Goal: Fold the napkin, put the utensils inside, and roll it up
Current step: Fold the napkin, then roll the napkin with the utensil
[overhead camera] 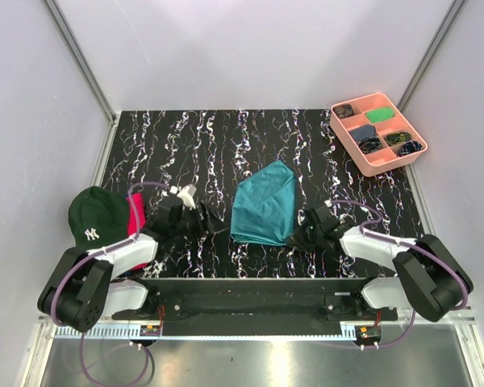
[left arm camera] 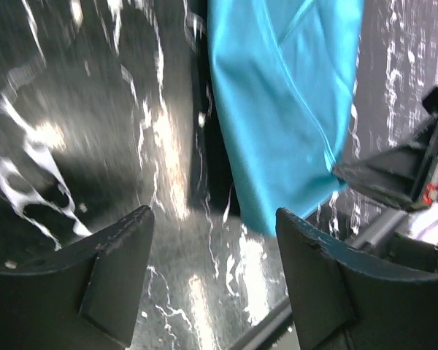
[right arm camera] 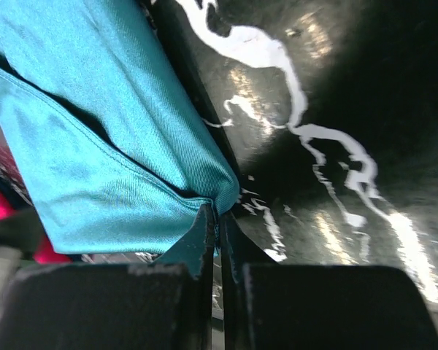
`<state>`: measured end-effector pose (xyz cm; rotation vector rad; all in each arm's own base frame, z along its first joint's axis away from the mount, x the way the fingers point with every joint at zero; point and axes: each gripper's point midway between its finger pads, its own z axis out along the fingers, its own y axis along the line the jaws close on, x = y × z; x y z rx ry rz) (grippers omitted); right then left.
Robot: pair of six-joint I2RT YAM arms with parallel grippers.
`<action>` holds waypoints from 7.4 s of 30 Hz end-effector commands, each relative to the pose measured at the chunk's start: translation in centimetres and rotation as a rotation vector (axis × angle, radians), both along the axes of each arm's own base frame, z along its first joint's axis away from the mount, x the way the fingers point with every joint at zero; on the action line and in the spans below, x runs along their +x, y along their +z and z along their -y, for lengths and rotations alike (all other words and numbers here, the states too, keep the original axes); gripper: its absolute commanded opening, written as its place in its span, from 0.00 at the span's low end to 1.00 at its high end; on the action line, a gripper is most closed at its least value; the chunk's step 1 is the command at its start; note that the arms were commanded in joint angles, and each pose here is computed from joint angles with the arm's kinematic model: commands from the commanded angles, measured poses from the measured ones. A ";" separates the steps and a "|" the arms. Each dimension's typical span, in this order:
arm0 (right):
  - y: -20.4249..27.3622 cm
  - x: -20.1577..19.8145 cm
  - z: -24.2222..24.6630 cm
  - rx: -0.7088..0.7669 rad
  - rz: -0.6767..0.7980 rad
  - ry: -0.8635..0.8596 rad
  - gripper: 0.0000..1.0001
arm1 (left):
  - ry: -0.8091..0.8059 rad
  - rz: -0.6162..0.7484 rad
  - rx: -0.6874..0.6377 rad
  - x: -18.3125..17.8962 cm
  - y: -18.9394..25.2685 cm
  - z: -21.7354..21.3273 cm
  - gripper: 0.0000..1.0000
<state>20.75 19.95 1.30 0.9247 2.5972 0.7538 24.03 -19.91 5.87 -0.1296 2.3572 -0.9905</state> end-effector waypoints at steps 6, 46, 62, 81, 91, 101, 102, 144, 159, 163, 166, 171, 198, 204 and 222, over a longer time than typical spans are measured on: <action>-3.1 -0.1 -0.3 -0.039 -0.042 -0.060 0.00 | -0.103 0.029 -0.308 -1.5 1.7 4.0 0.69; -3.5 -0.4 0.0 -0.044 -0.017 -0.044 0.00 | -0.075 -0.041 -0.142 1.7 -3.2 4.0 0.32; -2.7 -0.2 0.1 -0.047 0.017 -0.032 0.00 | -0.118 -0.112 -0.180 1.1 -2.2 4.9 0.07; 8.4 2.6 -0.1 -0.259 0.557 0.351 0.57 | -0.164 -0.248 -0.099 0.5 -1.7 4.7 0.00; 9.7 0.9 -8.3 -0.489 0.774 0.818 0.67 | -0.213 -0.314 -0.025 1.1 -0.1 3.8 0.00; 8.2 -0.6 -14.3 -0.859 0.941 1.029 0.77 | -0.231 -0.384 0.016 1.0 -1.0 2.6 0.00; 7.5 -0.7 -14.7 -0.885 0.946 1.063 0.77 | -0.233 -0.386 0.014 1.0 -1.0 2.6 0.00; 3.7 -0.2 -16.4 -0.765 0.861 1.284 0.00 | -0.121 -0.282 0.017 4.1 1.8 -1.8 0.68; 5.2 -0.7 -17.3 -0.220 0.645 1.343 0.00 | 0.121 -0.001 0.095 4.3 5.8 -5.4 0.68; 6.3 -1.0 -17.8 -0.106 0.613 1.358 0.00 | 0.100 0.041 0.121 3.1 6.0 -4.3 0.68; 6.8 -0.2 -17.6 -0.060 0.591 1.335 0.00 | 0.092 0.081 0.114 2.9 6.7 -3.8 0.68; 5.4 0.8 -17.0 -0.046 0.511 1.330 0.00 | 0.083 0.122 0.115 3.0 7.1 -3.7 0.68; 1.9 5.1 -14.7 0.208 0.310 1.190 0.00 | -0.055 0.129 0.091 1.5 4.6 0.3 0.67; 0.6 5.4 -14.3 0.200 0.275 1.170 0.00 | -0.200 0.040 0.010 -1.7 4.0 2.9 0.67; -0.5 5.4 -13.6 0.173 0.254 1.162 0.00 | -0.333 0.036 -0.328 -1.3 6.4 8.9 0.69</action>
